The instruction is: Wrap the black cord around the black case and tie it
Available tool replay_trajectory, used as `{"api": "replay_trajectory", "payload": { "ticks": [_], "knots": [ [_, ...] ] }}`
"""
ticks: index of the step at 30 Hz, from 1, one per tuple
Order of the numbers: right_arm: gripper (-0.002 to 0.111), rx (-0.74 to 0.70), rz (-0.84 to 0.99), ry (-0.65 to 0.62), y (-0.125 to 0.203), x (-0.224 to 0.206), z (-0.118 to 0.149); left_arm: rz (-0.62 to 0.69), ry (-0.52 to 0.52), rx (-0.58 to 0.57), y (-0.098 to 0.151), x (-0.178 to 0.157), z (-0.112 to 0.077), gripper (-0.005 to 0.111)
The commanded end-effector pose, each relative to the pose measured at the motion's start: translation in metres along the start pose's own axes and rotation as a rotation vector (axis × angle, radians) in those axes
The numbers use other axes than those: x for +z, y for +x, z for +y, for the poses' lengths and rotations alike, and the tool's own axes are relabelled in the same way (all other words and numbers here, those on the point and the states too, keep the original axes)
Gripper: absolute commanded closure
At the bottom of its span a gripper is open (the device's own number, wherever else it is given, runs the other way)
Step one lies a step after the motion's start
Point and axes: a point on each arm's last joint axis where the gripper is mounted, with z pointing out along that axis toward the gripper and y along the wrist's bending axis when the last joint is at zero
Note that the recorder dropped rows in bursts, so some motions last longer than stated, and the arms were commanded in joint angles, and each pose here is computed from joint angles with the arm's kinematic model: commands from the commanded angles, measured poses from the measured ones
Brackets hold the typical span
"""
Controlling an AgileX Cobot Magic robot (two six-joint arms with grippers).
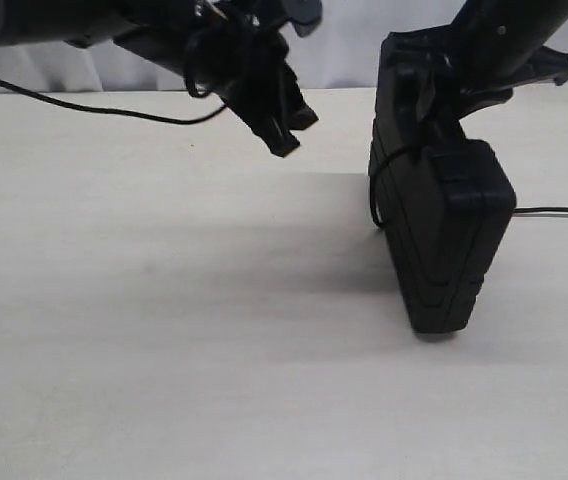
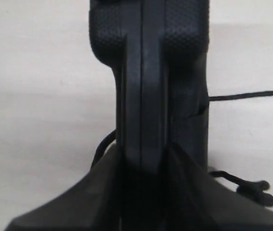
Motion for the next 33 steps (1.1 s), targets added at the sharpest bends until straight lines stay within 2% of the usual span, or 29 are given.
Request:
{"api": "replay_trajectory", "payload": {
  "ticks": [1,7,17,25,33],
  "knots": [
    [0.104,-0.006,0.022,-0.082,0.017,0.027,0.023,0.011,-0.036,-0.086,0.010,-0.019,0.023,0.054],
    [0.104,-0.040,0.003,-0.160,0.038,0.052,0.054,0.049,-0.037,-0.150,0.026,-0.026,0.039,0.054],
    [0.104,-0.058,0.031,-0.195,0.056,0.114,0.082,0.115,0.064,-0.155,0.035,-0.028,0.033,0.054],
    [0.104,-0.182,0.032,-0.171,0.045,0.104,0.086,0.123,0.085,-0.157,0.035,-0.028,0.031,0.054],
    [0.103,-0.239,0.055,-0.120,0.041,0.099,0.084,0.142,0.120,-0.158,0.037,-0.029,0.028,0.054]
  ]
}}
